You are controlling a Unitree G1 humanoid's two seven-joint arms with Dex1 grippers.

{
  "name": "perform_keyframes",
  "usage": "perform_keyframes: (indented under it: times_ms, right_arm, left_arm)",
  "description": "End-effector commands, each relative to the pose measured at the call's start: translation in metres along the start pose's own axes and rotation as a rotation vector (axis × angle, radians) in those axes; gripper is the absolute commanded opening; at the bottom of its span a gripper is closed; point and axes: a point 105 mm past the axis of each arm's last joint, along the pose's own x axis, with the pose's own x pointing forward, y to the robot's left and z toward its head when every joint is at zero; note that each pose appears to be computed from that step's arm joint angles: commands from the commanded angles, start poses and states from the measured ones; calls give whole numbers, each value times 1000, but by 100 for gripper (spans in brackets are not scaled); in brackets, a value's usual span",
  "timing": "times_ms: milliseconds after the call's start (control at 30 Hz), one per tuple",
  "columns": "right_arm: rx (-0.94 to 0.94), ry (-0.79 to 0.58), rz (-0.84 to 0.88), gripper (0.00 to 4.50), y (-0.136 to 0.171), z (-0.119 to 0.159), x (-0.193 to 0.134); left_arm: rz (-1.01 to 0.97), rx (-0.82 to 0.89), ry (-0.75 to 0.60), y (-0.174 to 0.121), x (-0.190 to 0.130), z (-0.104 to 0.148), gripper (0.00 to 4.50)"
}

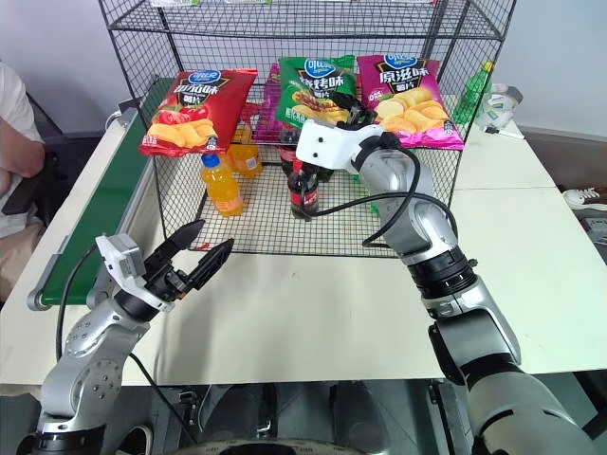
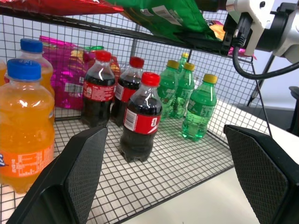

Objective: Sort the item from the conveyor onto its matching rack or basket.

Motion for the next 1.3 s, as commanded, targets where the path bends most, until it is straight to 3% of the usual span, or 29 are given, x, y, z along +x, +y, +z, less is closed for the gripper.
perform_keyframes:
  times_ms: [33, 300, 400, 467, 533, 633, 767, 867, 1033, 1300]
  right_arm:
    - [19, -109, -27, 282, -14, 29, -5]
    - [190, -274, 1, 282, -12, 55, -14]
    - [480, -422, -43, 282, -30, 74, -27]
    - [631, -537, 28, 282, -28, 88, -40]
    - [839, -633, 68, 282, -32, 90, -57]
    - [950, -703, 221, 282, -23, 82, -86]
    - [957, -644, 449, 282, 3, 55, -124]
    - [934, -519, 526, 282, 16, 13, -150]
    - [896, -364, 560, 282, 25, -45, -183]
    - [890, -232, 539, 282, 27, -88, -203]
  left_arm:
    - [-17, 21, -32, -4, 2, 7, 425]
    - [-21, 29, -28, -4, 1, 7, 425]
    - [-17, 29, -28, -4, 1, 8, 425]
    - [-13, 32, -28, -3, 0, 9, 425]
    - [-17, 43, -24, -2, 0, 10, 425]
    - [-36, 70, 0, 0, -2, 13, 425]
    - [-53, 98, 58, 11, -10, 17, 425]
    - [-99, 105, 110, 25, -20, 32, 425]
    - [-131, 165, 242, 49, -36, 42, 425]
    - [7, 257, 322, 92, -48, 40, 425]
